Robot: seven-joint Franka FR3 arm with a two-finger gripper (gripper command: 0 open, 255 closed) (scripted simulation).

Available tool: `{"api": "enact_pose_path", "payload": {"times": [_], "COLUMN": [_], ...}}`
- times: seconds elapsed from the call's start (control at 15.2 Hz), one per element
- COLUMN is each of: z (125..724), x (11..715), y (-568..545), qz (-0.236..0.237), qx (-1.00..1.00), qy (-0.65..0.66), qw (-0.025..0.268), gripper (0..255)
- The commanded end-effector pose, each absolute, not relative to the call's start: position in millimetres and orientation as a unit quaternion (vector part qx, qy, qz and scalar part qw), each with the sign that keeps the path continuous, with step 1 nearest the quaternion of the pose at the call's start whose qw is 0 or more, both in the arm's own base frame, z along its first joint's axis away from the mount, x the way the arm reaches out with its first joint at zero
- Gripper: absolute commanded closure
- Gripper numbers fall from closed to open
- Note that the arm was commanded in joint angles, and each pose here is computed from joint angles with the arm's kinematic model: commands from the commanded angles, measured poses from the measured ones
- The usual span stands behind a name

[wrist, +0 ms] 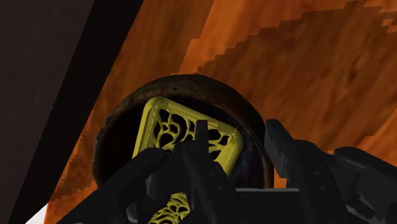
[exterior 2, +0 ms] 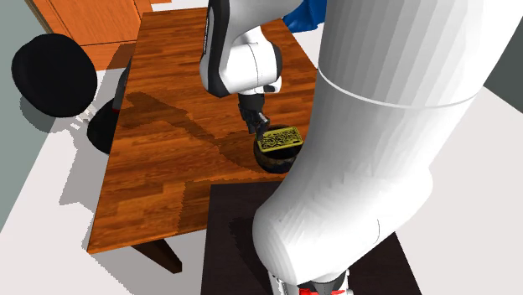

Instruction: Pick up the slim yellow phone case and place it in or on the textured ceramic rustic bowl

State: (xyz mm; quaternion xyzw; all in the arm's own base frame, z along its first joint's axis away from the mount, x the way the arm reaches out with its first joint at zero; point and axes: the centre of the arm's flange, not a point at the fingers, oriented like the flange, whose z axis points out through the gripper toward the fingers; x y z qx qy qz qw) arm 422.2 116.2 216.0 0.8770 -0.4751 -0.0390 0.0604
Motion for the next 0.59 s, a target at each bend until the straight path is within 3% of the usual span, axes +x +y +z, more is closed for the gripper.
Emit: {"api": "enact_pose_path", "payload": {"times": [0.0, 0.26, 0.53], "z": [215.7, 215.5, 265.0], "x": [422.0, 422.2, 428.5], "y": [115.8, 116.1, 119.6], "qz": [-0.039, -0.039, -0.039], "qx": [0.877, 0.877, 0.877], "qy": [-0.475, -0.475, -0.475], "qw": [0.061, 0.061, 0.061], "gripper": [0, 0, 0]}}
